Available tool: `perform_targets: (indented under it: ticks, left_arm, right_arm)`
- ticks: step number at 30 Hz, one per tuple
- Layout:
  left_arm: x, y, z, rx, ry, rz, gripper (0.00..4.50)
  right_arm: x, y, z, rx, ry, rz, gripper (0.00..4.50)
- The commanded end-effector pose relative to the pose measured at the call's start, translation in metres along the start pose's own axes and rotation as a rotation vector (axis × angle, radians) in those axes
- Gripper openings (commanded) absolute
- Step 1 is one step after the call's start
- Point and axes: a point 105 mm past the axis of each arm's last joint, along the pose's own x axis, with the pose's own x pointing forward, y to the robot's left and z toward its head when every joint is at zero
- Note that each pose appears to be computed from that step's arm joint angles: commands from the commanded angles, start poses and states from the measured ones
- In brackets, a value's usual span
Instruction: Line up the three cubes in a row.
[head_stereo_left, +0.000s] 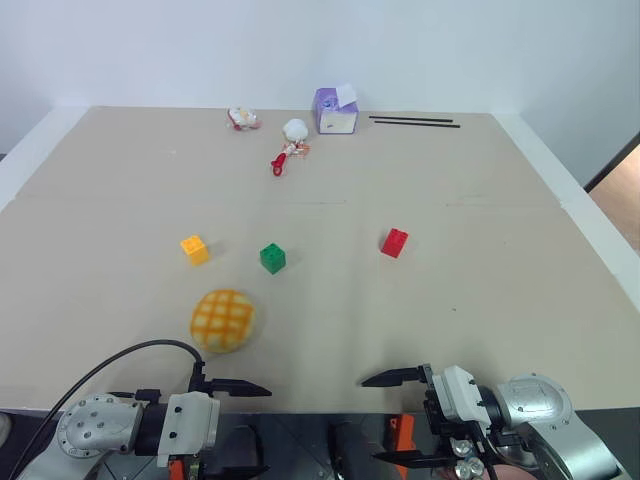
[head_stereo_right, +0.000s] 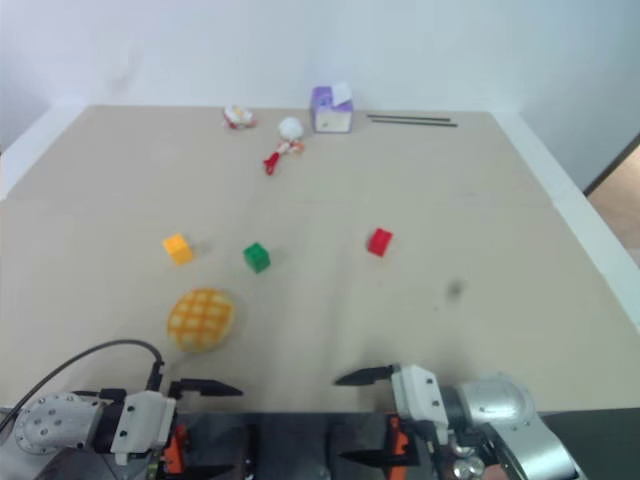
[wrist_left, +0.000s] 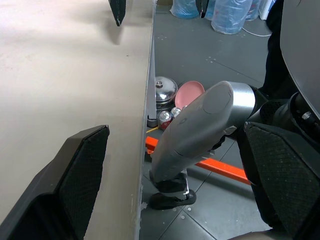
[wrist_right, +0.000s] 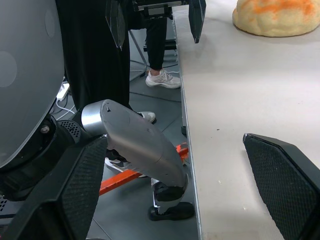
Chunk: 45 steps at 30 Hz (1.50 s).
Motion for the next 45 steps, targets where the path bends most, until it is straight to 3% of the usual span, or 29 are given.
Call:
perform_targets:
  ticks: [1, 13, 17, 22, 26, 34, 41, 45]
  left_arm:
    - [0.003, -0.003, 0.007, 0.061, -0.01, -0.017, 4.48]
    - [-0.001, -0.002, 0.01, 0.089, -0.033, -0.006, 4.48]
    - [-0.009, 0.031, 0.027, 0.002, -0.1, 0.164, 4.48]
    - [-0.029, 0.074, 0.042, -0.091, -0.138, 0.407, 4.48]
    - [-0.05, 0.107, 0.035, -0.166, -0.124, 0.582, 4.48]
    - [-0.048, 0.106, 0.0, -0.221, -0.003, 0.611, 4.48]
    - [-0.041, 0.109, -0.015, -0.264, 0.031, 0.607, 4.48]
    - [-0.038, 0.109, -0.019, -0.264, 0.036, 0.595, 3.25]
  right_arm:
    - [-0.002, 0.0, 0.003, -0.034, 0.0, 0.029, 4.5]
    - [-0.004, -0.001, 0.001, -0.024, -0.001, 0.051, 4.5]
    - [-0.007, -0.007, 0.022, 0.012, -0.092, 0.003, 4.5]
    - [-0.015, -0.043, 0.066, -0.007, -0.207, -0.137, 4.5]
    - [-0.016, -0.073, 0.097, -0.039, -0.237, -0.222, 4.5]
    - [-0.002, -0.094, 0.098, -0.045, -0.195, -0.257, 4.5]
    - [-0.003, -0.096, 0.103, -0.061, -0.198, -0.257, 4.5]
    - [-0.003, -0.087, 0.105, -0.065, -0.193, -0.215, 4.5]
